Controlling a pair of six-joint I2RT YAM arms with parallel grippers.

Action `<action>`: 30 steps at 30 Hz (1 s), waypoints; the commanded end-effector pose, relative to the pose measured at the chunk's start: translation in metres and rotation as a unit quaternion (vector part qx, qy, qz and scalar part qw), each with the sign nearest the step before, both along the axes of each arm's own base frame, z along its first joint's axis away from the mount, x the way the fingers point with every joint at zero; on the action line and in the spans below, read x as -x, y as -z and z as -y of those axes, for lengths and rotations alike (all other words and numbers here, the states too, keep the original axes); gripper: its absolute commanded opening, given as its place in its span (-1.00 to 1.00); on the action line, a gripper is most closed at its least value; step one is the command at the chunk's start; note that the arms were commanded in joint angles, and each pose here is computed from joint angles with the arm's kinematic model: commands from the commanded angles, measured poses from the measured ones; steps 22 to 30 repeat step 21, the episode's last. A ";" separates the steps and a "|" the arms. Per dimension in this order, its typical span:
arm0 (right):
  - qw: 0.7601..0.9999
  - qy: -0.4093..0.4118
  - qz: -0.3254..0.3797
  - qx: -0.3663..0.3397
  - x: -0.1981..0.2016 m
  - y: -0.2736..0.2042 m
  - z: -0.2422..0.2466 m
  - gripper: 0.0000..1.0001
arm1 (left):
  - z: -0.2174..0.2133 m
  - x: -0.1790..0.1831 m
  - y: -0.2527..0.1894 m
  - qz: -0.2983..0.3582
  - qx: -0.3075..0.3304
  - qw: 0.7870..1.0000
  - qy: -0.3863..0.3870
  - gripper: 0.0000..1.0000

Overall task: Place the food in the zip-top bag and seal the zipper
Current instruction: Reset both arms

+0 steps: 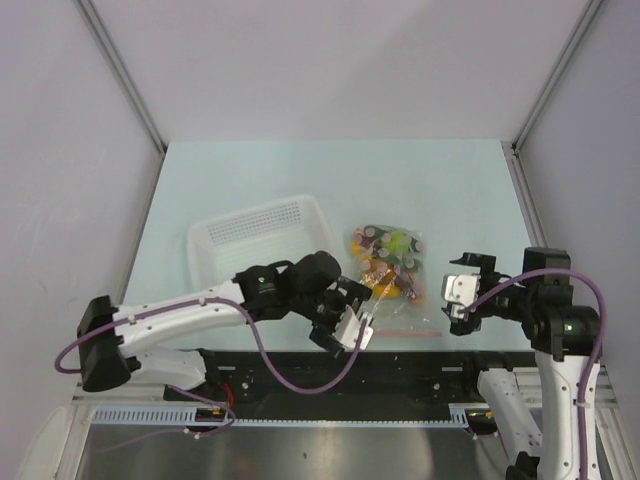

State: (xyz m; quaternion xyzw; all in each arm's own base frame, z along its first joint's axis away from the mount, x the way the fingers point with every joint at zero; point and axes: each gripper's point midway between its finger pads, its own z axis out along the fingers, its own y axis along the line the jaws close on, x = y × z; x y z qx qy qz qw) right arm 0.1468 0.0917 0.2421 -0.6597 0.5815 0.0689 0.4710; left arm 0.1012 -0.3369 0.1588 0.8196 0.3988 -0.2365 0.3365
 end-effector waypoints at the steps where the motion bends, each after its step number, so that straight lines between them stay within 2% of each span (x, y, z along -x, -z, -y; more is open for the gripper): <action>1: 0.987 0.096 -0.012 -0.125 -0.024 -0.051 -0.009 0.99 | -0.002 -0.007 -0.086 -0.067 0.077 0.990 -0.099 0.99; 2: 0.974 0.139 -0.035 -0.174 -0.042 -0.063 -0.009 0.99 | -0.002 -0.030 -0.115 -0.081 0.101 0.981 -0.144 0.99; 4: 0.957 0.193 -0.053 -0.211 -0.063 -0.077 -0.003 0.99 | -0.005 -0.056 -0.142 -0.126 0.118 0.962 -0.210 0.99; 5: 0.948 0.212 -0.073 -0.227 -0.082 -0.078 -0.002 1.00 | -0.013 -0.089 -0.165 -0.167 0.129 0.937 -0.279 1.00; 6: 0.928 0.244 -0.109 -0.260 -0.089 -0.081 -0.002 0.99 | -0.016 -0.103 -0.172 -0.192 0.131 0.924 -0.303 0.99; 7: 0.918 0.260 -0.117 -0.276 -0.099 -0.087 0.001 0.99 | -0.021 -0.116 -0.195 -0.222 0.150 0.903 -0.336 0.99; 8: 0.908 0.278 -0.124 -0.289 -0.117 -0.088 0.006 0.99 | -0.036 -0.154 -0.189 -0.240 0.150 0.876 -0.392 0.99; 9: 0.887 0.301 -0.151 -0.315 -0.125 -0.088 0.007 0.99 | -0.042 -0.164 -0.194 -0.261 0.159 0.863 -0.402 0.99; 11: 0.866 0.332 -0.162 -0.338 -0.149 -0.087 0.021 0.99 | -0.072 -0.205 -0.195 -0.289 0.184 0.816 -0.465 0.99; 12: 0.852 0.346 -0.176 -0.351 -0.156 -0.084 0.025 1.00 | -0.083 -0.218 -0.191 -0.296 0.190 0.800 -0.486 1.00; 13: 0.845 0.359 -0.177 -0.356 -0.163 -0.081 0.033 1.00 | -0.103 -0.240 -0.183 -0.306 0.200 0.769 -0.524 0.99; 16: 0.819 0.406 -0.205 -0.350 -0.182 -0.046 0.052 1.00 | -0.143 -0.273 -0.154 -0.321 0.207 0.714 -0.587 0.99; 20: 0.794 0.450 -0.220 -0.345 -0.194 -0.019 0.081 1.00 | -0.178 -0.293 -0.132 -0.296 0.209 0.681 -0.637 0.99; 30: 0.792 0.453 -0.222 -0.345 -0.200 -0.017 0.085 0.99 | -0.182 -0.295 -0.130 -0.288 0.205 0.682 -0.641 1.00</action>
